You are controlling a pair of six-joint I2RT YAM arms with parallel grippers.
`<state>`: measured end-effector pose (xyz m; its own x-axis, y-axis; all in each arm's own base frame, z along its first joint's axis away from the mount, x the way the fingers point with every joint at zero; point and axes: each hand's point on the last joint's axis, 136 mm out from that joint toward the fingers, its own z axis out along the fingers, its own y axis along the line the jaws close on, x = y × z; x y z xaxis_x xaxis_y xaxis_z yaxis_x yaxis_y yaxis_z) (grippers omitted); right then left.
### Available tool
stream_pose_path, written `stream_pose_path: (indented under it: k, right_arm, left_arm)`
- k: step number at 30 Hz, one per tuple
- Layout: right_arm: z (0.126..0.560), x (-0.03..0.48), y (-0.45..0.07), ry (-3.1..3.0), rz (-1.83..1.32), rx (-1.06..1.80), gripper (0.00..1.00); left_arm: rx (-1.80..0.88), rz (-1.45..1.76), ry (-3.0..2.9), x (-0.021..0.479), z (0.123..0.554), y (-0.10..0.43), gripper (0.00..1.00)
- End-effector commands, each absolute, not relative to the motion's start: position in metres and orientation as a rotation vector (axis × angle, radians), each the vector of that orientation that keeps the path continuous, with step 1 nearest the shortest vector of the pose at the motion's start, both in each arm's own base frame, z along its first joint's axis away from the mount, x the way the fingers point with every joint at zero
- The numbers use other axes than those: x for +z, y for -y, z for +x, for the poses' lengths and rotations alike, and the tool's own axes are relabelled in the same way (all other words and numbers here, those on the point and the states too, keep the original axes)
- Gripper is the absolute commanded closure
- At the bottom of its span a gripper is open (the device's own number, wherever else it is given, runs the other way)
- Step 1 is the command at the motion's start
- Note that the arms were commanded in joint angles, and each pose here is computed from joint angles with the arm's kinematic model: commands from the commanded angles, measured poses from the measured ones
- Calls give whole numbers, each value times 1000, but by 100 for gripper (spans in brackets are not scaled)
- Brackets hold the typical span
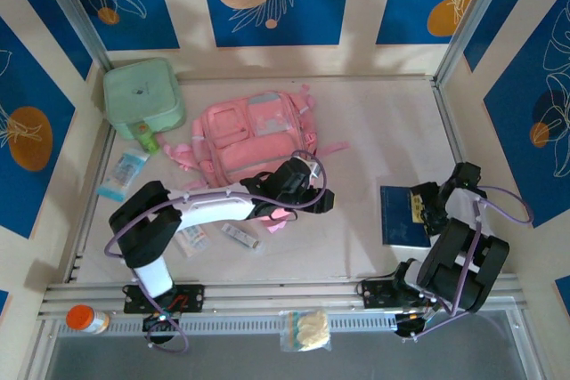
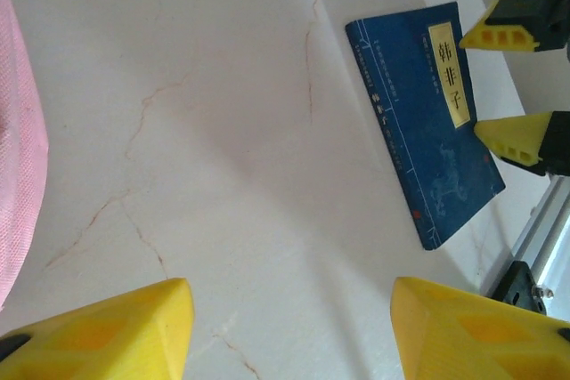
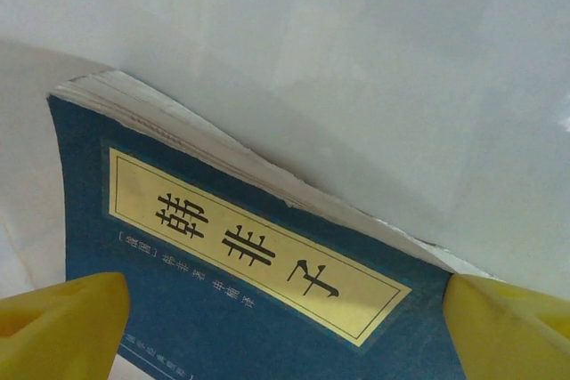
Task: Pack the student bag
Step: Move the book to the middle-right of the table.
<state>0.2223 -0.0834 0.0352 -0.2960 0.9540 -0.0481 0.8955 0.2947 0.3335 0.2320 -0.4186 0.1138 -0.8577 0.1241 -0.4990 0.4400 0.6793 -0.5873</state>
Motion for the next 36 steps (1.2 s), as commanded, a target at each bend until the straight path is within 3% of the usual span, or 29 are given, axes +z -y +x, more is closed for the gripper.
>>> stream_pose_path:
  k: [1,10,19,25,36]
  right_arm:
    - [217,33,40,-2380,1715,541,7]
    - [222,70,-42,-2486,1470,715,7]
    - [233,71,54,-2400,1520,541,5]
    - [236,43,73,-2392,1600,572,6]
    - [232,34,-17,-2544,1510,802,7]
  left_arm:
    - [-1069,430,-2434,128,235,431,40]
    - [-1065,385,-2475,107,238,439,41]
    - [-1081,400,-2477,105,231,458,43]
    - [-1092,377,-2477,104,228,476,42]
    - [-969,343,-2517,88,239,470,40]
